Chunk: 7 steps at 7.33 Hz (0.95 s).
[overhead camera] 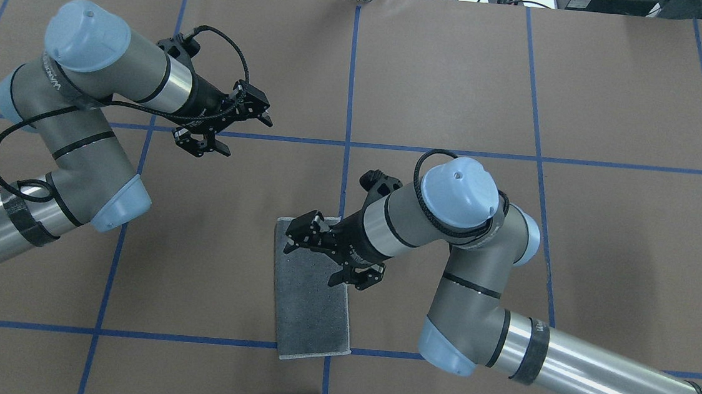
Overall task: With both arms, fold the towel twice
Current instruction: 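Release and raise the right gripper while the left gripper approaches the towel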
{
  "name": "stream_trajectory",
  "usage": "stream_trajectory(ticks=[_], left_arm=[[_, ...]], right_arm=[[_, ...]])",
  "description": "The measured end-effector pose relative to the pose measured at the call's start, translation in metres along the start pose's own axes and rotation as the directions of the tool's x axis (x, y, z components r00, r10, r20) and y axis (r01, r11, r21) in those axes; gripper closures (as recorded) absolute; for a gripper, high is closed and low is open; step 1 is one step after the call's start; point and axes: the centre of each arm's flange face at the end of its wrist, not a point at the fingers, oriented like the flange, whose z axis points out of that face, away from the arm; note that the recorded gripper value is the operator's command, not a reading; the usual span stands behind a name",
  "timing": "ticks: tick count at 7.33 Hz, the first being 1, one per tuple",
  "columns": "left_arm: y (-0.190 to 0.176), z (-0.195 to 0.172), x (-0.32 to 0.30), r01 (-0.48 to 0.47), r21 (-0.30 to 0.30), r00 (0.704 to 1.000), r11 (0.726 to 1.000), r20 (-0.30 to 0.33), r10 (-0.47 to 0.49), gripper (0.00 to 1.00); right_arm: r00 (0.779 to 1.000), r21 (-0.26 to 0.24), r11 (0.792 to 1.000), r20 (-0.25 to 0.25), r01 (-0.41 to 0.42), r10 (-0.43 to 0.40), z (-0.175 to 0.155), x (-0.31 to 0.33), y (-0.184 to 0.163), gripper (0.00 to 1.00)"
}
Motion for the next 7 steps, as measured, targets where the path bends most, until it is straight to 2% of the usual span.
stream_trajectory(ticks=[2,4,5,7], left_arm=[[0.007,-0.006,0.002,-0.005,-0.009,1.0,1.0,-0.011,0.005,0.0],[0.029,-0.01,-0.005,0.025,-0.03,1.0,0.999,-0.018,-0.025,0.0],[0.056,-0.002,-0.012,0.042,-0.047,0.999,0.998,-0.011,-0.042,0.0],[0.136,0.031,-0.028,0.031,-0.03,0.999,0.999,0.039,-0.03,0.0]], right_arm=[[1.0,0.028,1.0,0.011,-0.009,0.009,-0.055,-0.004,-0.052,0.01],[0.998,0.067,0.996,-0.002,0.063,-0.063,-0.116,0.016,-0.107,0.01],[0.996,0.094,0.992,-0.016,0.089,-0.088,-0.144,0.033,-0.133,0.01],[0.995,0.132,0.987,-0.038,0.095,-0.091,-0.181,0.061,-0.17,0.01]])
